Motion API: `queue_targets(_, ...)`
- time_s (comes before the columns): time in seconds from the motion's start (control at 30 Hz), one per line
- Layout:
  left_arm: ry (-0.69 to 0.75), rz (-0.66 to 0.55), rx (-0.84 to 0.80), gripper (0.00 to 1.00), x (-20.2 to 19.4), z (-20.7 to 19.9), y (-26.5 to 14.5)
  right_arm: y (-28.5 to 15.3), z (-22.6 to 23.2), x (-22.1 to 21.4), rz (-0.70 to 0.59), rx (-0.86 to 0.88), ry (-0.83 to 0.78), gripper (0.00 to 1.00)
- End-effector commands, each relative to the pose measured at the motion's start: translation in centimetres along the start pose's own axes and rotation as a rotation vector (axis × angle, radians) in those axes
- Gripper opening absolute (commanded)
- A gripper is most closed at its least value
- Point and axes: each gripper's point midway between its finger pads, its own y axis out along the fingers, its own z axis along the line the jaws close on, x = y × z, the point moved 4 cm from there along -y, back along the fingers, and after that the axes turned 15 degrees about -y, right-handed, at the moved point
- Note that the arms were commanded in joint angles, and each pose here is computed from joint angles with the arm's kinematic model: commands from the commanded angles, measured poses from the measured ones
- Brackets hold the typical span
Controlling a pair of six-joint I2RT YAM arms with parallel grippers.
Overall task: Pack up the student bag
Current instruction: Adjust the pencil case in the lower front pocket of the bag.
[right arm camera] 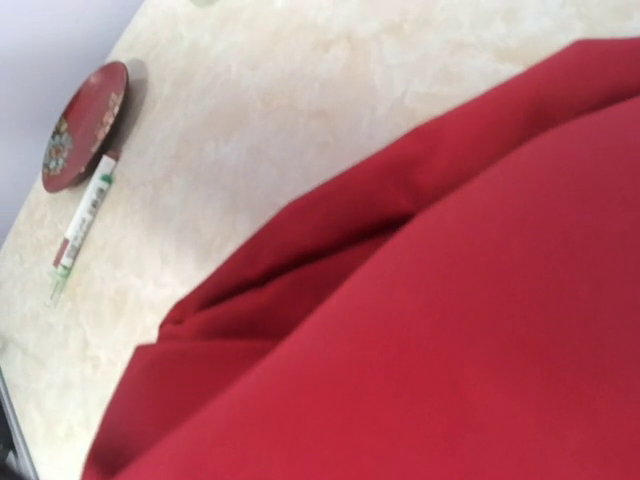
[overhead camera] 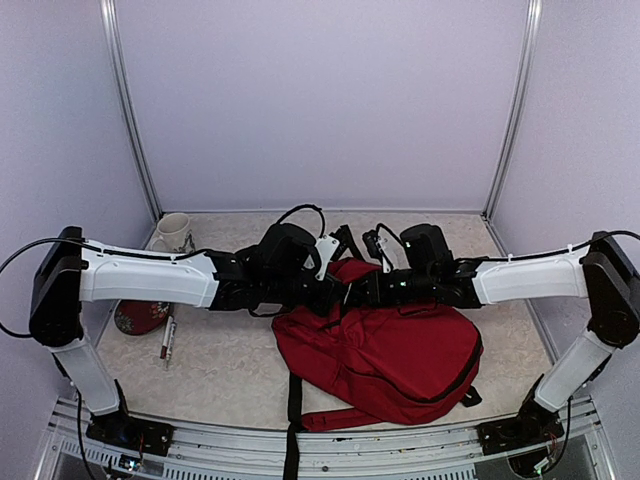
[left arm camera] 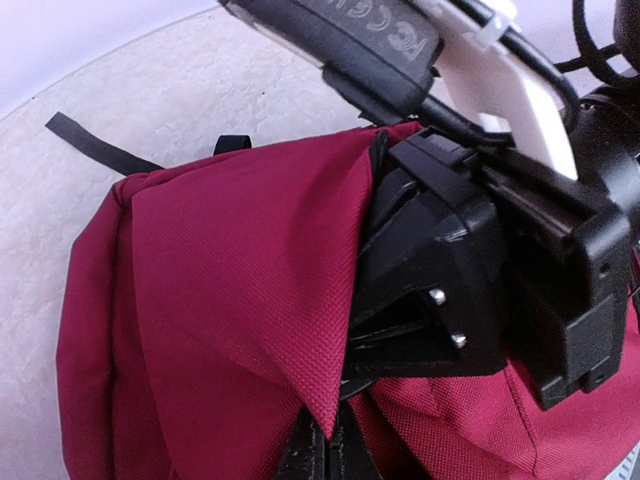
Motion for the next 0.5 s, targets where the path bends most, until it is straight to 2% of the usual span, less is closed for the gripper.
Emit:
queue_targets(0.0, -0.01, -0.082, -0.036, 0.0, 2.2, -0.7, -1.6, 1.1, -0.9, 0.7, -0.032, -0.026, 0.004, 0.0)
queue_targets(0.13, -0.018, -0.087, -0.029, 0.0, 2.1, -0.5, -1.9, 0.5, -1.1, 2.1, -0.024, -0.08, -0.05, 0.03)
queue_targets(0.3, -0.016, -0.088, -0.009, 0.0, 1.9, 0.1, -2.0, -4.6, 0.1, 3.0, -0.028, -0.144, -0.161, 0.08)
queue_targets(0.37, -0.015, -0.084, -0.008, 0.0, 1.8, 0.2, -1.7, -6.0, 0.8, 2.0, -0.024, -0.127, -0.191, 0.1)
queue_targets(0.47, -0.018, -0.08, -0.022, 0.0, 1.6, 0.0, -1.3, -6.5, 0.4, -1.3, 0.011, -0.118, -0.154, 0.1)
